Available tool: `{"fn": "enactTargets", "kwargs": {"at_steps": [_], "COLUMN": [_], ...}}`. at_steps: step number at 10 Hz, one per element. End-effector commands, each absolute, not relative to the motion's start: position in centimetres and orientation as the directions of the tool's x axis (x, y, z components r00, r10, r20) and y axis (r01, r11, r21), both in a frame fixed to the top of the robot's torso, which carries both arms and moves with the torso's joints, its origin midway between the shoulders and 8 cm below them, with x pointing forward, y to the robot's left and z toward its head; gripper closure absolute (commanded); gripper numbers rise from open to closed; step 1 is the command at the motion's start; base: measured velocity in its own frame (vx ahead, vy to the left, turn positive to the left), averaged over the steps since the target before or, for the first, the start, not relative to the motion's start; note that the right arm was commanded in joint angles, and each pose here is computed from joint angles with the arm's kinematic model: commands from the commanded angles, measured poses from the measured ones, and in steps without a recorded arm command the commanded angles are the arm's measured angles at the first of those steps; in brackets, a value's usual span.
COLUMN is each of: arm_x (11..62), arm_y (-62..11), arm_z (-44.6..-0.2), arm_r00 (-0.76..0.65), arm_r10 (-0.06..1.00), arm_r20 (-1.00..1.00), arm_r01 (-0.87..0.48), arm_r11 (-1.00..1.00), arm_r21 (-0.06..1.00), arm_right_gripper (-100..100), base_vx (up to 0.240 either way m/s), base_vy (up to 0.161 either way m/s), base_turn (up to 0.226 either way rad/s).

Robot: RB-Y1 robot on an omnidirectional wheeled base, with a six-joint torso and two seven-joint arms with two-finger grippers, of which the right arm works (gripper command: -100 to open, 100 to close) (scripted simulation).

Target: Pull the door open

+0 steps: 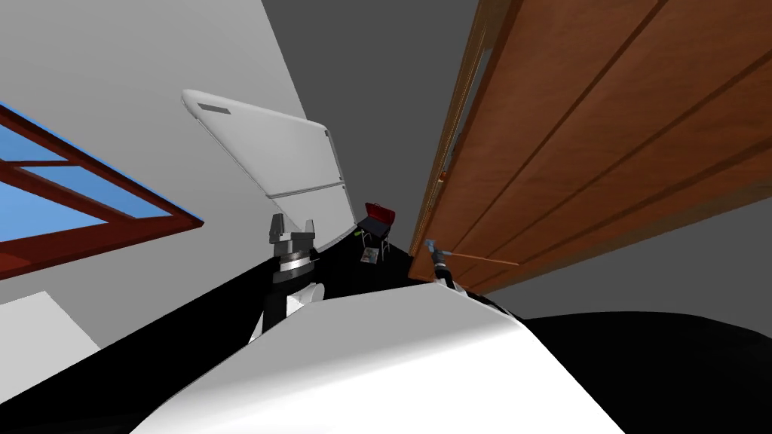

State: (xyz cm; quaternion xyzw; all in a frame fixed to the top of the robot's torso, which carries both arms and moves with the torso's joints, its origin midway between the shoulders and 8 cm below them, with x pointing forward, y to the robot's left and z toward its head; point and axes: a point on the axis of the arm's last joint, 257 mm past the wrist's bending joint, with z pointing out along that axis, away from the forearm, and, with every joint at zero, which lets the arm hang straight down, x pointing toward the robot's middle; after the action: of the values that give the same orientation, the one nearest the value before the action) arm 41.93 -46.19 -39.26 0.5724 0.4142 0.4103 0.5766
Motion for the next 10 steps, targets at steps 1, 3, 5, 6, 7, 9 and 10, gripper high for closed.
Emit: {"fn": "enactTargets", "kwargs": {"at_steps": [1, 3, 5, 6, 7, 9, 10], "arm_x": [42.0, 41.9, 41.9, 41.5, 41.5, 41.2, 41.0], "arm_y": [-45.7, -45.2, -45.2, -44.7, -44.6, -44.2, -44.0], "arm_z": [-39.2, -39.2, -39.3, -39.5, -39.5, -39.4, -39.3], "arm_r00": [0.295, 0.264, 0.261, 0.236, 0.225, 0.193, 0.18], "arm_r10": [0.955, 0.965, 0.965, 0.972, 0.974, 0.981, 0.984], "arm_r20": [-0.004, -0.001, -0.002, -0.001, -0.001, -0.002, -0.002], "arm_r01": [-0.001, -0.001, 0.002, 0.006, 0.005, 0.002, 0.001], "arm_r11": [0.004, 0.001, 0.002, -0.001, 0.0, 0.001, 0.001], "arm_r21": [1.0, 1.0, 1.0, 1.0, 1.0, 1.0, 1.0], "arm_right_gripper": [100, 100, 100, 100, 100, 100, 100], "base_vx": [-0.247, -0.279, -0.168, -0.194, -0.258, -0.227, -0.214], "base_vy": [-0.035, -0.043, -0.033, -0.024, -0.041, -0.04, -0.043], "base_turn": [0.135, 0.137, 0.057, 0.128, 0.141, 0.093, 0.11]}}
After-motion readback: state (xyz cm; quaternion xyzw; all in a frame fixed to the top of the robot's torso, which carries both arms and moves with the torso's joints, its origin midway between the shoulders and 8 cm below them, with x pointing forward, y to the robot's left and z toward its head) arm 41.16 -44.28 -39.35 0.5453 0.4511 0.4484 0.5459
